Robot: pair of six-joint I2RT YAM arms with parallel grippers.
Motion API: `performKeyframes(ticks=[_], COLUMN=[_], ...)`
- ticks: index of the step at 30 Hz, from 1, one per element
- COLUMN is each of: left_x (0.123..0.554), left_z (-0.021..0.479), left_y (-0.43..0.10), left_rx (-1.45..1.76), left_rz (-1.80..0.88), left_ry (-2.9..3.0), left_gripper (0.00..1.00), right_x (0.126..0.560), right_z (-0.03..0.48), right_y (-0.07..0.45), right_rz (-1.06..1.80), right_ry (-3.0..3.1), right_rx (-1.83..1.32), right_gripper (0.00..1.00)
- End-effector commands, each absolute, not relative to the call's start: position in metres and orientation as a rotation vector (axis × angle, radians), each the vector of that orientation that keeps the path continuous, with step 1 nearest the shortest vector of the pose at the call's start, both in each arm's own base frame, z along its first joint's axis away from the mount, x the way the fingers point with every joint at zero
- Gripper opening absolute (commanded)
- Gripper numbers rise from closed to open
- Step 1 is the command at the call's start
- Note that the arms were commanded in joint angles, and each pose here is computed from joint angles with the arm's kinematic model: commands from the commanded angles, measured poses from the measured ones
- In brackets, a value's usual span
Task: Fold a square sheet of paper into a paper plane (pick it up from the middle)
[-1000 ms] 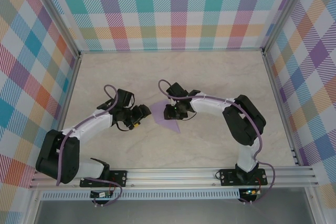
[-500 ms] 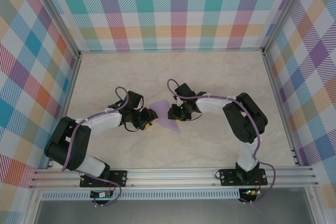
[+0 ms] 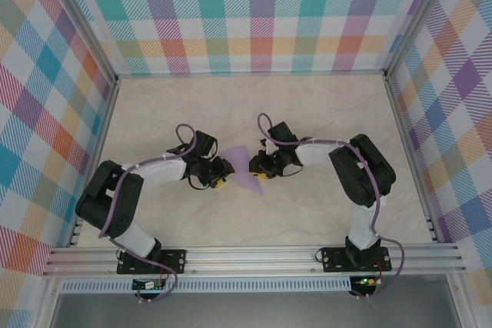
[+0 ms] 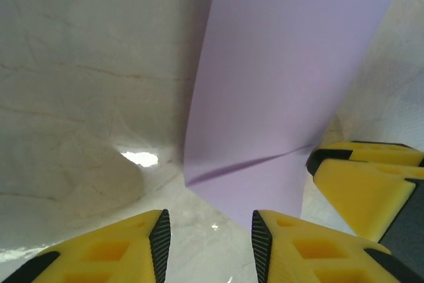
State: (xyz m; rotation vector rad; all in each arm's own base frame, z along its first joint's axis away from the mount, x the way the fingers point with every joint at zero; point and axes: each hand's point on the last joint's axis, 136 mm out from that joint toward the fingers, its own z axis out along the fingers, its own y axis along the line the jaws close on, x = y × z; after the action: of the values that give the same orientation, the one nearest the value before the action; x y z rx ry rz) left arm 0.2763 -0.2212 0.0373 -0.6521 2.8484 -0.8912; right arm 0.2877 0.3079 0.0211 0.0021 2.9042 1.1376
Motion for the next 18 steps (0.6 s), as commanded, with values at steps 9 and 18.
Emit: performKeyframes(ticks=[9,18], left_x=[0.283,0.289], left_z=[0.032,0.04], left_y=[-0.234,-0.247], left_rx=[-0.59,-0.548], left_rz=[-0.912,-1.024], left_ry=[2.866,2.827], left_gripper=[0.37,0.34], right_x=[0.281,0.282], right_z=[-0.001,-0.001], right_y=[0.29,0.29], right_rz=[1.025,1.028], right_ry=[2.98,2.98], right_rx=[0.068,0.07], right_gripper=[0.27,0.28])
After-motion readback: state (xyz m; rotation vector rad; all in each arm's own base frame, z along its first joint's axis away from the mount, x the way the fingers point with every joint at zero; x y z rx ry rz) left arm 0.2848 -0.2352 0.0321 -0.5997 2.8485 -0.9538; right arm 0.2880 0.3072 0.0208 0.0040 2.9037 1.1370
